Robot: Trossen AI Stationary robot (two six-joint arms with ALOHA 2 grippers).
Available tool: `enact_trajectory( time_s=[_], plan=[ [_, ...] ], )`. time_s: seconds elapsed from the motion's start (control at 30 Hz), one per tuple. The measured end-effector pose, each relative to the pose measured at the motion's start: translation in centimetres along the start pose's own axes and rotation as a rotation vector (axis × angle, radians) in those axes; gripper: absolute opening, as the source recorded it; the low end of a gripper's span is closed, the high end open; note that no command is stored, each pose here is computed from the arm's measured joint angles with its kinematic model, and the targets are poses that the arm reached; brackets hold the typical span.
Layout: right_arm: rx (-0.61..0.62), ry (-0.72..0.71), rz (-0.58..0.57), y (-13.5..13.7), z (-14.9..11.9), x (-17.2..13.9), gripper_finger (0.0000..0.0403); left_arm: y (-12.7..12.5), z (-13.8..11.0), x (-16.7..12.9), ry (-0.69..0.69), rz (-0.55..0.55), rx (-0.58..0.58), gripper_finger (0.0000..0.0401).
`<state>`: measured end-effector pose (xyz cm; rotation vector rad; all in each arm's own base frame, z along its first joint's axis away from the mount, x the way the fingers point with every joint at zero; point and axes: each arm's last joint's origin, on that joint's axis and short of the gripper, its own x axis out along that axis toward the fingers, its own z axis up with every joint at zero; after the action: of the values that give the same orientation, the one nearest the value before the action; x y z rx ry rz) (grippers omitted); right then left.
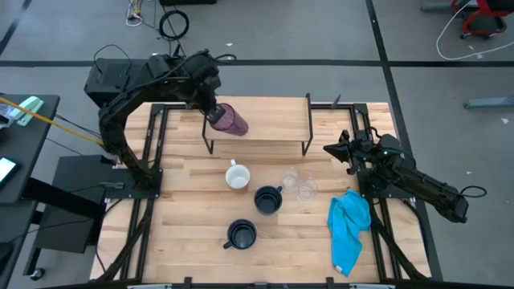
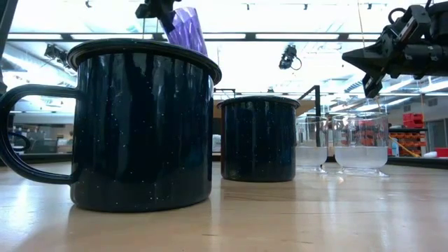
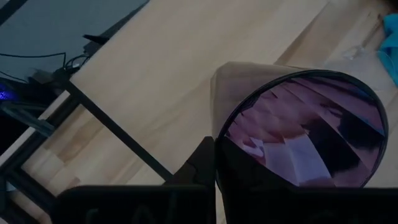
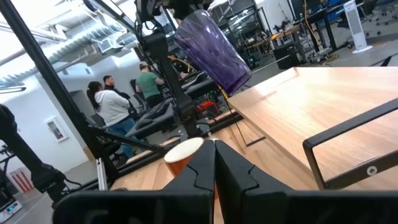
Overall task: Stack small to large cups/mugs on shelf
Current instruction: Put the violet cup on the shelf
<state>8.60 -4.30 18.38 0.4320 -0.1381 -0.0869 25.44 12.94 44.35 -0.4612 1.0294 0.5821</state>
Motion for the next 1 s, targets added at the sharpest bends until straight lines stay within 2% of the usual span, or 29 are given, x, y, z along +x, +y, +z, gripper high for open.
enact_trajectory(
  time_s=[0.17, 0.33, 0.5, 0.73, 1.0],
  plan=[
    [0.020, -0.002, 0.006, 0.1, 0.0, 0.0, 0.0012, 0.0, -0.2, 1.8, 0.072, 0.017, 0.023, 0.0009],
    [0.008, -0.062, 0.046, 0.5, 0.6, 0.4, 0.0018, 0.0, -0.2, 1.9, 0.075, 0.016, 0.064, 0.0009],
    [-0.030, -0.052, -0.067, 0.5, 2.1, 1.8, 0.0020, 0.7, -0.1, 1.9, 0.073, 0.027, 0.092, 0.0009],
    [-0.122, 0.116, -0.113, 0.2, 5.7, 7.3, 0.0020, 1.9, 0.2, 1.9, 0.072, 0.042, 0.132, 0.0009],
    [-0.179, 0.317, -0.173, -1.7, 8.6, 14.5, 0.0018, 2.2, 0.2, 1.8, 0.068, 0.070, 0.200, 0.0011]
  ],
)
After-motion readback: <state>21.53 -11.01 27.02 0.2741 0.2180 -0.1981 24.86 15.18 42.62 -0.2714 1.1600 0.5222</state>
